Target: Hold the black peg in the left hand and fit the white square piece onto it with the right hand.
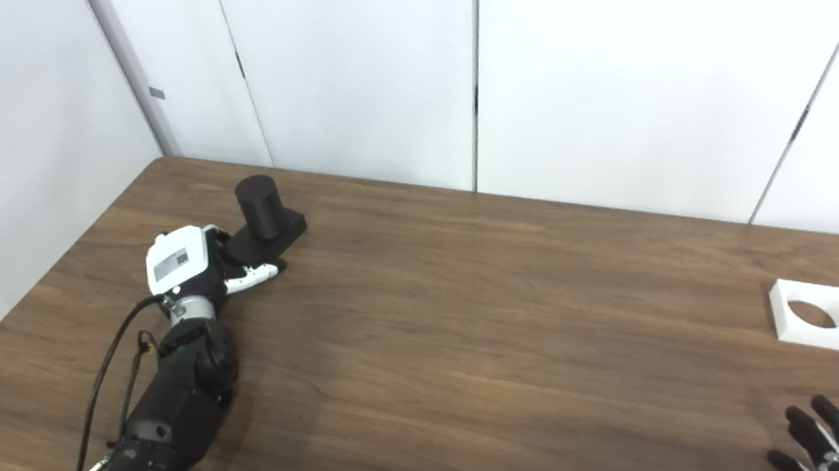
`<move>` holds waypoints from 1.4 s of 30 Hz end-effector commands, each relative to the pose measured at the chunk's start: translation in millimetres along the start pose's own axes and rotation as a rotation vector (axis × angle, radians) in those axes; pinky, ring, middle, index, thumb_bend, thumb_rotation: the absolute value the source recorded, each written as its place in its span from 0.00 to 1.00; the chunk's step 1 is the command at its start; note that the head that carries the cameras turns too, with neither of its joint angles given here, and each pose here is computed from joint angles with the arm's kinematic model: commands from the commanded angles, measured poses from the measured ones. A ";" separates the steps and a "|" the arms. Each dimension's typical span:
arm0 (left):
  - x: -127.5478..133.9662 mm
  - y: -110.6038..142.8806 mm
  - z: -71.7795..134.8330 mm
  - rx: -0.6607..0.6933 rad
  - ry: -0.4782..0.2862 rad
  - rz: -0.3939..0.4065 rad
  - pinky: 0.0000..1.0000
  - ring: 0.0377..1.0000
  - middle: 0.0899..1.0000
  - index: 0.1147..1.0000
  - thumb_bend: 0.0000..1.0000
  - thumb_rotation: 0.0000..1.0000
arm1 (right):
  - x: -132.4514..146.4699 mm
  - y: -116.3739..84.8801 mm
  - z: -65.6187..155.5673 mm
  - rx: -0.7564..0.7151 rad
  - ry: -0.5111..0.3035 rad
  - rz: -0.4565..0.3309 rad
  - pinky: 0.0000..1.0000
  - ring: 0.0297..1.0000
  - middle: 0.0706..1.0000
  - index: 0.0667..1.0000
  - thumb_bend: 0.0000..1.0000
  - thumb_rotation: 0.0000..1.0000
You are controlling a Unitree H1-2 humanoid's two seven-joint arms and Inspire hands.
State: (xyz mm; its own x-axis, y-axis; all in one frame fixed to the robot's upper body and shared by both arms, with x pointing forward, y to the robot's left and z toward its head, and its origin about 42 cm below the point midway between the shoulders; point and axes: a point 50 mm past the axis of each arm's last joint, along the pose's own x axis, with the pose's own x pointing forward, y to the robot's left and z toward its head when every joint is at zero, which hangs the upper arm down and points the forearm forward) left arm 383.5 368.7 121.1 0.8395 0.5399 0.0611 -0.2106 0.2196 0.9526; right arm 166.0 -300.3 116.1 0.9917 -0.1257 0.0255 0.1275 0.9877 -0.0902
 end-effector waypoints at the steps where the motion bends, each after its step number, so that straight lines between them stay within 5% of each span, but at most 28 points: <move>1: 12.8 15.6 10.2 -0.021 -0.041 0.063 0.97 0.84 0.76 0.54 0.91 0.40 | 4.8 4.8 8.5 0.007 -0.054 0.010 0.93 0.90 0.86 0.91 0.85 0.98; 2: 12.9 15.3 10.2 -0.039 -0.045 0.077 0.97 0.84 0.75 0.53 0.89 0.38 | 4.8 4.7 8.1 0.008 -0.054 0.011 0.93 0.90 0.85 0.91 0.85 0.98; 3: 13.0 15.0 10.1 -0.059 -0.050 0.089 0.97 0.83 0.73 0.46 0.67 0.20 | 4.8 4.7 7.8 0.009 -0.053 0.012 0.94 0.90 0.85 0.91 0.86 0.98; 6: 13.3 14.1 9.3 -0.108 -0.065 0.114 0.96 0.80 0.69 0.42 0.54 0.08 | 4.8 5.4 7.8 0.005 -0.049 0.010 0.96 0.91 0.86 0.92 0.87 0.98; 23: 4.6 17.0 6.8 -0.166 -0.099 0.132 0.89 0.79 0.66 0.41 0.52 0.05 | 7.4 10.4 9.2 0.015 -0.051 0.006 0.96 0.91 0.86 0.92 0.86 0.99; 32: -58.6 16.0 17.7 -0.271 -0.256 0.047 0.73 0.77 0.67 0.42 0.52 0.05 | 9.6 14.8 9.9 0.002 -0.066 0.041 1.00 0.98 0.92 0.97 0.82 1.00; 42: -131.8 13.7 34.4 -0.328 -0.437 -0.113 0.70 0.78 0.70 0.42 0.52 0.05 | 7.5 25.8 19.4 0.054 -0.023 0.033 1.00 1.00 0.97 1.00 0.72 1.00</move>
State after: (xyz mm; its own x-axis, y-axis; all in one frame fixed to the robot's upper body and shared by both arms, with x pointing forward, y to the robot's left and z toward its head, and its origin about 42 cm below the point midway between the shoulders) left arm 286.7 279.7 124.0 0.9776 0.1825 0.1046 -0.1881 0.5359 0.8230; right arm 172.6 -283.0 122.5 0.9961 -0.0884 0.0009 0.0882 0.9937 -0.0694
